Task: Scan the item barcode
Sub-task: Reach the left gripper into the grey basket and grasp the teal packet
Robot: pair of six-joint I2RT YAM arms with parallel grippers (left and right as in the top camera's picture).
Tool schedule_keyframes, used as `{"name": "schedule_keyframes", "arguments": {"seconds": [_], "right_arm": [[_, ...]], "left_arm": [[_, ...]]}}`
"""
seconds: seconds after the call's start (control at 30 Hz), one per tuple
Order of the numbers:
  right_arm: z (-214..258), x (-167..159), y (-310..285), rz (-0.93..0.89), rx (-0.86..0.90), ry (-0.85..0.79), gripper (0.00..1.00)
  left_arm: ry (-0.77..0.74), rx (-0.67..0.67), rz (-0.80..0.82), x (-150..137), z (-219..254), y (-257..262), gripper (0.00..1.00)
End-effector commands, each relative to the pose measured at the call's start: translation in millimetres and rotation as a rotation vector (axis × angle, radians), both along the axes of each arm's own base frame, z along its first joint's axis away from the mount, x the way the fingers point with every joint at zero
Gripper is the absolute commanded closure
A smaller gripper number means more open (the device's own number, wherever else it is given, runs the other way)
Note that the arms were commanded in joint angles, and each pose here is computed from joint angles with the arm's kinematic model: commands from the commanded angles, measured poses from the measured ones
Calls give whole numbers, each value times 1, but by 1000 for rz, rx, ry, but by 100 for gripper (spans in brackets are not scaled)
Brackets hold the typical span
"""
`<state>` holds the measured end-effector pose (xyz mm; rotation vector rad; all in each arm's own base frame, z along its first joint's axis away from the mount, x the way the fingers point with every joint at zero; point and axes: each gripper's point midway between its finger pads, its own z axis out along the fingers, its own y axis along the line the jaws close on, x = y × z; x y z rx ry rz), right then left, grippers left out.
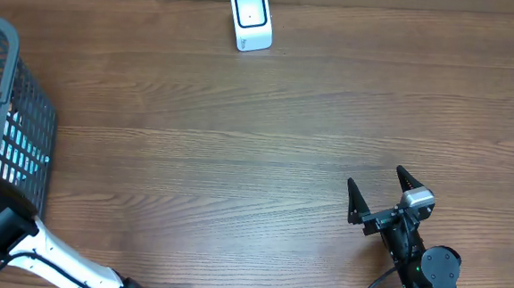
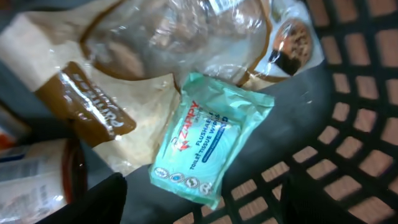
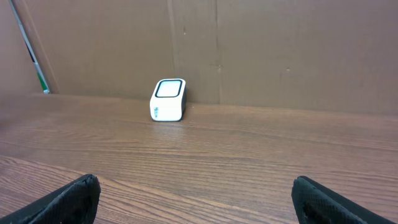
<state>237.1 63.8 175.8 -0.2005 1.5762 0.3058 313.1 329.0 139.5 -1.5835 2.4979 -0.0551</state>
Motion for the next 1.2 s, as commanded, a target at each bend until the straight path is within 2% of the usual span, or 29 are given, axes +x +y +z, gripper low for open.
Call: {"name": "schedule_keyframes", "arguments": {"seconds": [0.0,0.3,0.63,0.7,0.83,0.97,1.17], "right_arm": [[-2,0,-1,-3,3,-4,0],[-2,0,-1,-4,3,-4,0],[-2,0,-1,-3,4,-3,0],[-2,0,-1,-4,4,-3,0],[-2,0,-1,-3,3,-4,0],[-2,0,-1,-3,4,-3,0],[-2,0,-1,-3,3,-4,0]], "left_arm": [[83,-24,-22,-5,-30,4,32],[178,-139,-91,1,-83,-17,35],[212,-149,-171,26,-114,-38,37],[220,-152,-177,27,-119,-40,43],[227,-158,-179,27,-122,-42,74],[233,-166,-171,23,-122,-41,96],[223,-161,-138,17,-107,-35,96]]}}
